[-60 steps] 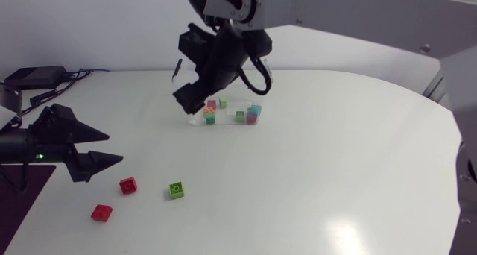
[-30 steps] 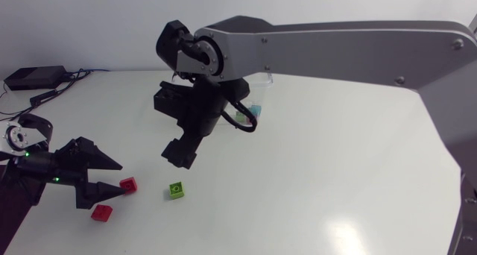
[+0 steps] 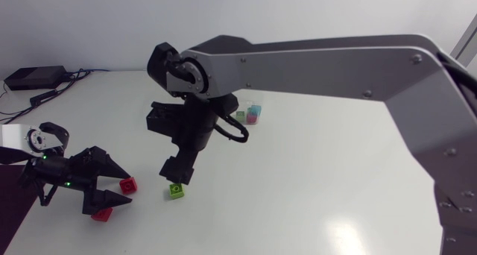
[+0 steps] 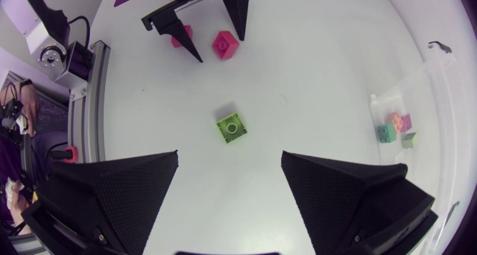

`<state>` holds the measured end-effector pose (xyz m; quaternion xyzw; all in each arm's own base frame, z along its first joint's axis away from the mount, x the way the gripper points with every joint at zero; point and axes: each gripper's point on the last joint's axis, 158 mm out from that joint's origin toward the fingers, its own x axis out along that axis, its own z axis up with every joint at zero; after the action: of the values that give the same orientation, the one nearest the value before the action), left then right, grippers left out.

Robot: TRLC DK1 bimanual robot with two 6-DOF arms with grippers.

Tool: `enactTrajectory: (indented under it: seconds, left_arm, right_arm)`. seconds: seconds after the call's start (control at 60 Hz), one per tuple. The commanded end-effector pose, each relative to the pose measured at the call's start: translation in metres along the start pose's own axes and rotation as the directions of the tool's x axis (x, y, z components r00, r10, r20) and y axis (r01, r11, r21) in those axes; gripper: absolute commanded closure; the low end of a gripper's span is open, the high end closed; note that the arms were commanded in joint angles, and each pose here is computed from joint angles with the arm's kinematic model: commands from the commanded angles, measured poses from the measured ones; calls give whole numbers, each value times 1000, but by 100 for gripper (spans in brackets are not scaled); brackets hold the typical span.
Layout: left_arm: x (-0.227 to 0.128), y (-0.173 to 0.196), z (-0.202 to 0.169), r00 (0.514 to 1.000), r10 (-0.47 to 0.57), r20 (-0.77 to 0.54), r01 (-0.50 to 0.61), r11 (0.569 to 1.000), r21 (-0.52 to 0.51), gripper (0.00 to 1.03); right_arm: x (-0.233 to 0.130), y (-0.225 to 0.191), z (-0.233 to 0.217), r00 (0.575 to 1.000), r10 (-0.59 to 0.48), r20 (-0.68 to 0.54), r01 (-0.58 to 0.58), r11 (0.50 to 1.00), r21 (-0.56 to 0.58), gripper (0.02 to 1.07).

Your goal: Place the duplo bricks in the container

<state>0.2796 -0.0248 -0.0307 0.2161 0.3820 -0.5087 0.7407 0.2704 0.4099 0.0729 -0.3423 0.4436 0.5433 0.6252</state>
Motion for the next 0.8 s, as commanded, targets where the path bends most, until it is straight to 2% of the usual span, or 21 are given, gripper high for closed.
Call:
enactTrajectory:
  seconds: [0.0, 0.033, 0.167, 0.333, 0.633, 0.783]
  left_arm:
    - [5, 2, 2, 1000, -12, 1, 12, 999, 50, 19]
    - [8, 1, 2, 1000, -17, -1, 17, 999, 52, 26]
    - [10, 4, 0, 1000, -18, -10, 18, 999, 48, 75]
    - [2, 7, 0, 1000, 5, -20, -3, 998, 56, 76]
    - [-34, 3, 22, 999, 45, 0, -45, 998, 53, 77]
    - [-39, -5, 26, 999, 44, 6, -44, 997, 59, 77]
  right_arm:
    - [18, 3, -8, 999, 26, -44, -27, 999, -22, 7]
    - [20, 4, -7, 998, 28, -47, -29, 999, -27, 7]
    - [29, 6, -9, 997, 38, -62, -40, 998, -42, 7]
    - [42, 8, -11, 995, 50, -87, -56, 996, -72, 7]
    - [66, 13, -18, 985, 68, -156, -89, 988, -129, 7]
    - [72, 16, -14, 982, 70, -178, -96, 985, -143, 7]
